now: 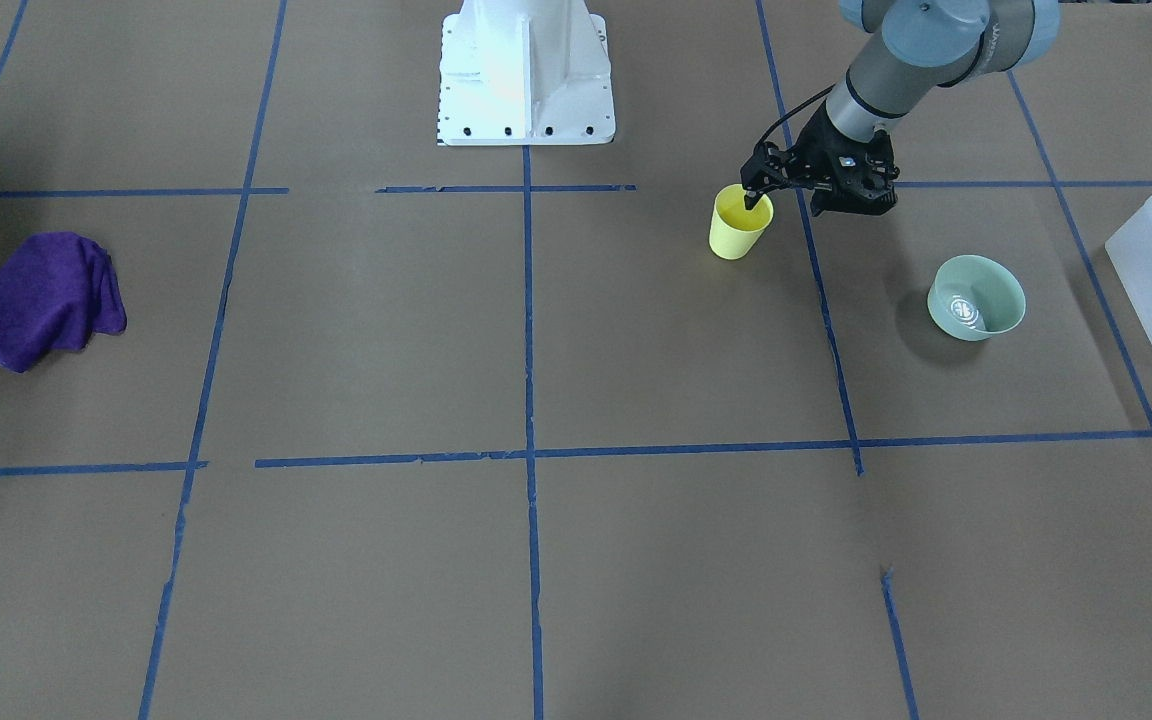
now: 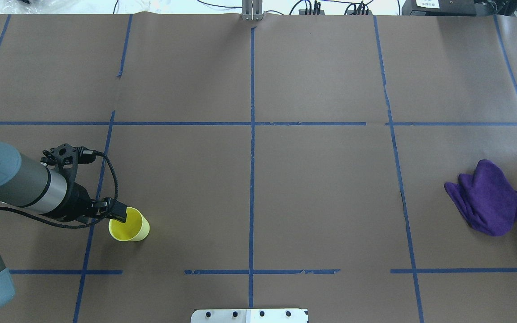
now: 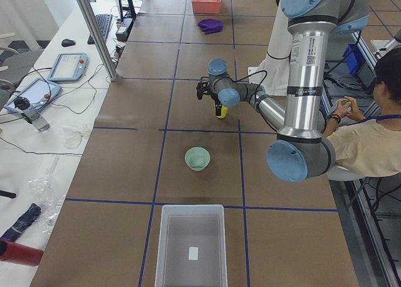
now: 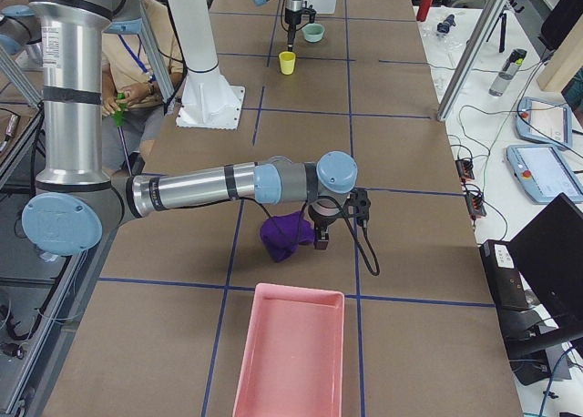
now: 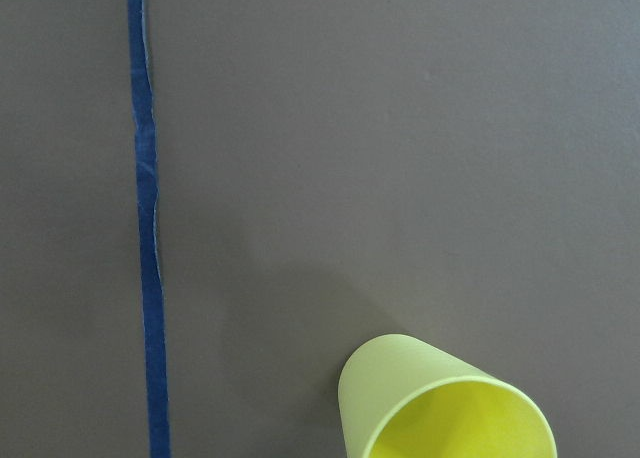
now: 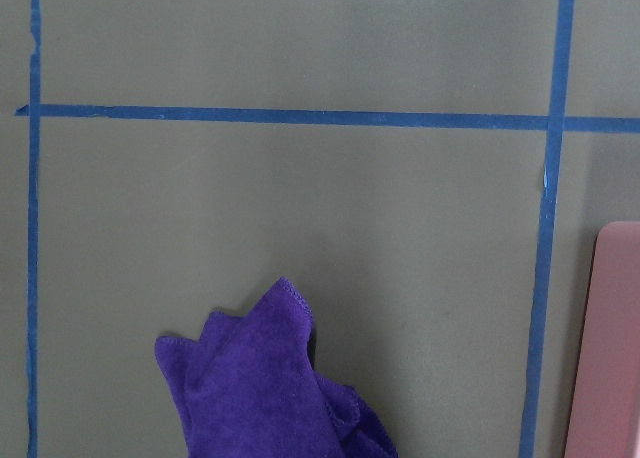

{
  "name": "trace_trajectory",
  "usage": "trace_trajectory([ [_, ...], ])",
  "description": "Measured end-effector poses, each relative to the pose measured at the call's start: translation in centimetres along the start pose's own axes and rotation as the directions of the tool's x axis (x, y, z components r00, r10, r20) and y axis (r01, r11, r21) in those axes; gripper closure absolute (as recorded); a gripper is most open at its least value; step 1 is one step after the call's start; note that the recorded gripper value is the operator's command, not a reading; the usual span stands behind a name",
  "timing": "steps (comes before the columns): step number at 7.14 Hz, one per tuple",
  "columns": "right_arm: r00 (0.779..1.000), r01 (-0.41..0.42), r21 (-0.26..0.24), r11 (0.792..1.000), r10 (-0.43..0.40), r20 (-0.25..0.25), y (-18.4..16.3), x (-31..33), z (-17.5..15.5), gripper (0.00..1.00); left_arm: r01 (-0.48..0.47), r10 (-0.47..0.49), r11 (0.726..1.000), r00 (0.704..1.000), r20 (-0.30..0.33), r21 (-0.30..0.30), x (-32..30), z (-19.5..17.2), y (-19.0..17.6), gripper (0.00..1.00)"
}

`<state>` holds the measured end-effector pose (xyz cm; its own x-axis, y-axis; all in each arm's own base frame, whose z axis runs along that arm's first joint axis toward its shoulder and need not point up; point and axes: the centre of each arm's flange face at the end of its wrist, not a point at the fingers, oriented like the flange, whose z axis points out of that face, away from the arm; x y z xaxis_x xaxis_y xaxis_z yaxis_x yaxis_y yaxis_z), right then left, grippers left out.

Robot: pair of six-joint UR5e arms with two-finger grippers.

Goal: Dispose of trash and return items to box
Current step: 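Reach the left gripper down to the yellow cup and grasp it, then lift the yellow cup with the left gripper toward the clear bin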

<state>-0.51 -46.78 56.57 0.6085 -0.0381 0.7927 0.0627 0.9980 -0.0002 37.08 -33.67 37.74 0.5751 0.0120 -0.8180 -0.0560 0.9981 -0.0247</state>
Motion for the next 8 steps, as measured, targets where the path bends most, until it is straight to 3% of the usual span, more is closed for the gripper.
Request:
trace_trajectory([
  [2,1.000,-0.002,-0.002,1.000,0.002,0.000,0.0,0.1,0.1,0.00,0.007,-0.007,1.000,1.000,0.010,-0.010,0.5,1.6,-0.4,0.03],
  [3,1.000,-0.003,-0.003,1.000,0.003,-0.001,0.0,0.2,0.1,0.00,0.010,-0.009,1.000,1.000,0.020,-0.018,0.3,2.4,-0.5,0.20],
  [4,1.000,-0.004,-0.003,1.000,0.004,-0.002,0.0,0.2,0.1,0.00,0.011,-0.011,1.000,1.000,0.029,-0.025,0.1,3.0,-0.5,0.57],
  [5,1.000,-0.004,-0.004,1.000,0.004,-0.002,0.0,0.2,0.2,0.00,0.012,-0.011,0.999,0.999,0.035,-0.030,0.0,3.4,-0.4,0.85],
  [6,1.000,-0.004,-0.004,1.000,0.004,-0.002,0.0,0.2,0.2,0.00,0.011,-0.010,0.999,0.999,0.037,-0.034,0.0,3.7,-0.3,1.00],
  [8,1.000,-0.003,-0.005,1.000,0.003,-0.003,0.0,0.2,0.2,0.00,0.016,-0.015,0.999,0.999,0.036,-0.044,0.1,4.0,-0.1,1.00],
])
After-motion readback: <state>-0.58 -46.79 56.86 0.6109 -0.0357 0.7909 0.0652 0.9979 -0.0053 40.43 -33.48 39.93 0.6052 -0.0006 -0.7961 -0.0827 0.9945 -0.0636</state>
